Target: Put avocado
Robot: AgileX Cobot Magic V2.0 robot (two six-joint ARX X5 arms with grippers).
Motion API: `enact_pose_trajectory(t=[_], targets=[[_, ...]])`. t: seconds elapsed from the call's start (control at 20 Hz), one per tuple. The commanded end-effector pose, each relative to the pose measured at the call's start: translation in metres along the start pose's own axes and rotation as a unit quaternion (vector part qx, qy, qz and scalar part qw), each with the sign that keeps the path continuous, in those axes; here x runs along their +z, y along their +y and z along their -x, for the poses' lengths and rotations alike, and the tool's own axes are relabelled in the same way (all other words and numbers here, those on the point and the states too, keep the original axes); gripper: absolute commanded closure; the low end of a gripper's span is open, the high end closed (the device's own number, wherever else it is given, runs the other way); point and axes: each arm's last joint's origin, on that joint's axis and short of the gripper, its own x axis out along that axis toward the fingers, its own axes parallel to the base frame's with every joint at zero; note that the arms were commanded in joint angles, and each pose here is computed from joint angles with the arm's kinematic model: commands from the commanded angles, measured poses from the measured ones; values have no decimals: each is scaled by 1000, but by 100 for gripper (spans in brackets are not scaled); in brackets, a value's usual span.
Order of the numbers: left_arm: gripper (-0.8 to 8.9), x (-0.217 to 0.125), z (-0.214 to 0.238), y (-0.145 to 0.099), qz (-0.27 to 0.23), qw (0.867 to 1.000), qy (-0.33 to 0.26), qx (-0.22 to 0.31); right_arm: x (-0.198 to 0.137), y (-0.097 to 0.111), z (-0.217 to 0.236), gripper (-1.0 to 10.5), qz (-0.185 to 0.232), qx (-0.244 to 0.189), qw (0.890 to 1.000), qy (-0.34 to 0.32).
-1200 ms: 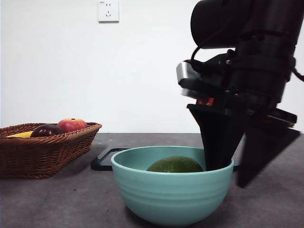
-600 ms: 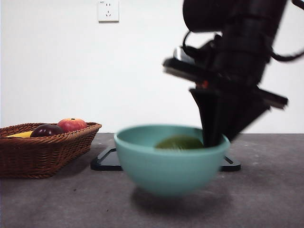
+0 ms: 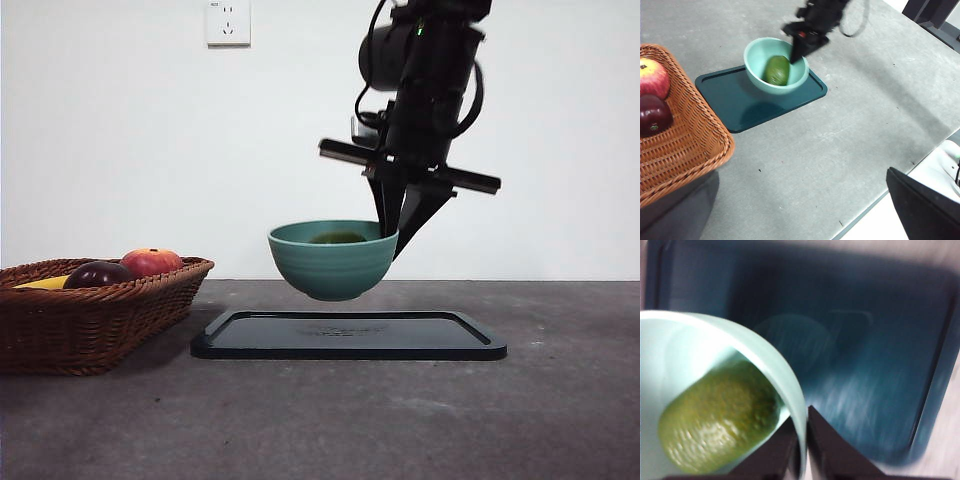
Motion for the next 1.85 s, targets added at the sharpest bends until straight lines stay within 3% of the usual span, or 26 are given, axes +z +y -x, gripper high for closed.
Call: enact_pose_trajectory(t=[0.05,0.5,0.75,0.95,1.1,1.35,1.6,1.85], targets=[[256,3,2,-1,-3,1000,-9,-4,15,2,-12,942,4,-1,1000,-4],[256,3,2,-1,-3,1000,-9,-4,19,-4,-40,936,-1,-9,1000,28],[255,3,2,-1,-3,1000,-9,-4,24,-2,-24,584,8,-14,1000,23],[255,3,2,-1,-3,1000,-9,-4,24,9,47,413,61,-121,991,2],[256,3,2,-1,-3,1000,-9,-4,5,17,98,409,82,-134,987,-26],[256,3,2,-1,-3,1000,-9,-4,-36,19,157,409,99,-118,985,-75],[256,3,2,-1,-3,1000,-9,-4,-110,-1,199,409,115,-120,981,-97],[256,3,2,-1,-3,1000,-9,-4,-183,-29,234,409,125,-81,974,-171]])
